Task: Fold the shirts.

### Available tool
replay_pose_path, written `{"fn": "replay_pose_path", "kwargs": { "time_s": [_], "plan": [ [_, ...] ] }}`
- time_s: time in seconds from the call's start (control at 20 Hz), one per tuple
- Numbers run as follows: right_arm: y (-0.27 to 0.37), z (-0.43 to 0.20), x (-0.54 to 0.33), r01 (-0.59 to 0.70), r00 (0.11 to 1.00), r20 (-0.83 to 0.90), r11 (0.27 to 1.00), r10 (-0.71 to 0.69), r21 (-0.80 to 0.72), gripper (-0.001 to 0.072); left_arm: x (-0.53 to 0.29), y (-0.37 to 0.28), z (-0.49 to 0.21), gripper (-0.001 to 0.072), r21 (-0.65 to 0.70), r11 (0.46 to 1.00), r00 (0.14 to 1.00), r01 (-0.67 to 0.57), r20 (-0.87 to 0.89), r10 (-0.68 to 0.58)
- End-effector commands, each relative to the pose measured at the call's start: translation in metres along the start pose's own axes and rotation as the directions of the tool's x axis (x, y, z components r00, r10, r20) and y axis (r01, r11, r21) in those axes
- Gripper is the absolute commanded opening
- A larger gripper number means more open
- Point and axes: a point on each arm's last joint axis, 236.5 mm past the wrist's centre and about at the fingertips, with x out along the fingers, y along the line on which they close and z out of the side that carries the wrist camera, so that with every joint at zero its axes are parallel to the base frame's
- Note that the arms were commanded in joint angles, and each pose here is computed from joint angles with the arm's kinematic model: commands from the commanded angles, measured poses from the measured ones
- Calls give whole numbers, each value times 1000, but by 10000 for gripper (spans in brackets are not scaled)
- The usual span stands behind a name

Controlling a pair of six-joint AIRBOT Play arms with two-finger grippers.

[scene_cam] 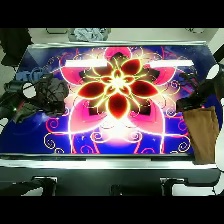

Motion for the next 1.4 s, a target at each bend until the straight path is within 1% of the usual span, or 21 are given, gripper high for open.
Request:
{"fn": "replay_pose_path", "kwargs": {
  "time_s": [0.0,0.8,0.95,1.1,1.2,1.3,1.35],
  "plan": [
    [0,0,0,-1,1000,-1,1000,1,0,560,0,0,0,586,1,1000,1000,0,1,0],
    [0,1,0,1,1000,3,1000,-1,1,560,0,0,0,586,1,1000,1000,0,1,0],
    [-15,30,-2,56,990,124,997,-63,59,560,0,0,0,587,1,1000,1000,0,1,0],
    [-23,44,-5,86,978,184,994,-97,64,560,1,-12,7,593,-62,997,998,49,30,-48],
    [-23,45,-5,88,977,188,994,-99,64,560,1,-20,20,594,-75,993,993,90,80,-84],
    [-32,60,-10,120,958,254,990,-134,72,560,0,-22,31,593,-75,992,988,102,126,-92],
    [-36,68,-13,137,945,288,988,-153,77,562,-2,-20,49,600,-63,993,976,99,199,-85]
  ]
}}
